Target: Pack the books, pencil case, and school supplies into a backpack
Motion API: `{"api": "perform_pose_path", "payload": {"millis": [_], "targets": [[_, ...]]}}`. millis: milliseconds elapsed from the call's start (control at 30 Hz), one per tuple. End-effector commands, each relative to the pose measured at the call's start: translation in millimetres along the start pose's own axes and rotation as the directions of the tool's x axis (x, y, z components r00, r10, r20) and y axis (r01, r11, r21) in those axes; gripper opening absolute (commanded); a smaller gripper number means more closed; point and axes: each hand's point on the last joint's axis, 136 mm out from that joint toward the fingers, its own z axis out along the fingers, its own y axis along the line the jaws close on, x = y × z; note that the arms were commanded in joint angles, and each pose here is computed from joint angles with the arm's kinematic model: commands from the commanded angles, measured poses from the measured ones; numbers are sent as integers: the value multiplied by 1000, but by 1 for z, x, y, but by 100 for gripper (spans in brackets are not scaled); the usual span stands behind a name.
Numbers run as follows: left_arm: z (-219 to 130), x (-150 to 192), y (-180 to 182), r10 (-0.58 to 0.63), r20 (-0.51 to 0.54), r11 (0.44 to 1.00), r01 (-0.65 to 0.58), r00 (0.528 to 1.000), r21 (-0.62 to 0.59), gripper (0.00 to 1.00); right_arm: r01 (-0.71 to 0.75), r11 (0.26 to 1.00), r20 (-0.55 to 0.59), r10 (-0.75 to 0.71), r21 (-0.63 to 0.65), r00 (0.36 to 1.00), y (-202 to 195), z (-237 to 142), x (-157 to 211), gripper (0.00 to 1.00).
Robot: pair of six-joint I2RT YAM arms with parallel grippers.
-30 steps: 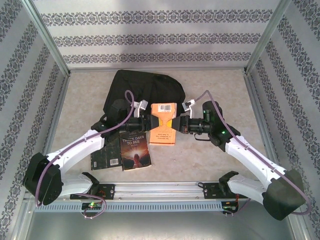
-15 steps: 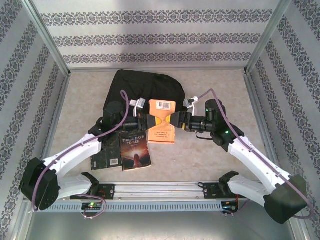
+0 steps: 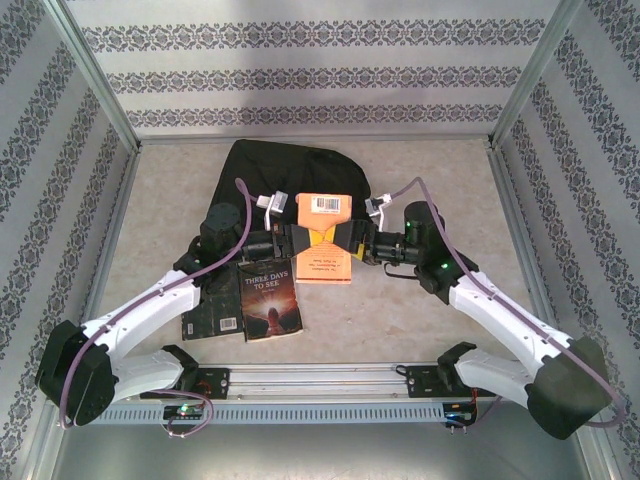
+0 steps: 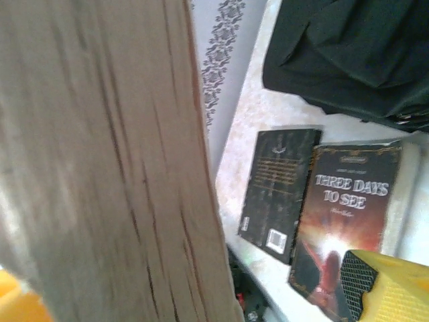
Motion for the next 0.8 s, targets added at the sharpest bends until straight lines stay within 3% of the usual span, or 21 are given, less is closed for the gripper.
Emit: {"api": "perform_pose_path", "payload": {"millis": [0,167,467,567,633,700,767], "targets": [[0,-7,-27,76,28,993,-78,997,88,0,23,988,-7,-24,-152,1000,36,2,-2,88],[2,-5,-15,67,13,997,-67,998,42,0,53,991,49,-47,-123,998,37,-7,-5,66],[11,-4,6,33,-13,999,-33,999,-15,0,25,998,117,-19,-50,993,19,-12,-8,11],[11,-6,14,47,-24,995,-49,999,-85,31,19,999,164,-27,46,986,6,-23,-13,0],[9,-11,20,72,-36,983,-77,997,-169,56,2,987,221,-38,159,975,-11,-39,-19,0],[7,-19,29,117,-64,956,-130,991,-265,68,-45,939,294,-61,341,954,-39,-63,-27,0],[4,-33,45,142,-90,901,-167,986,-400,71,-96,865,344,-92,492,934,-63,-88,-29,0]]}}
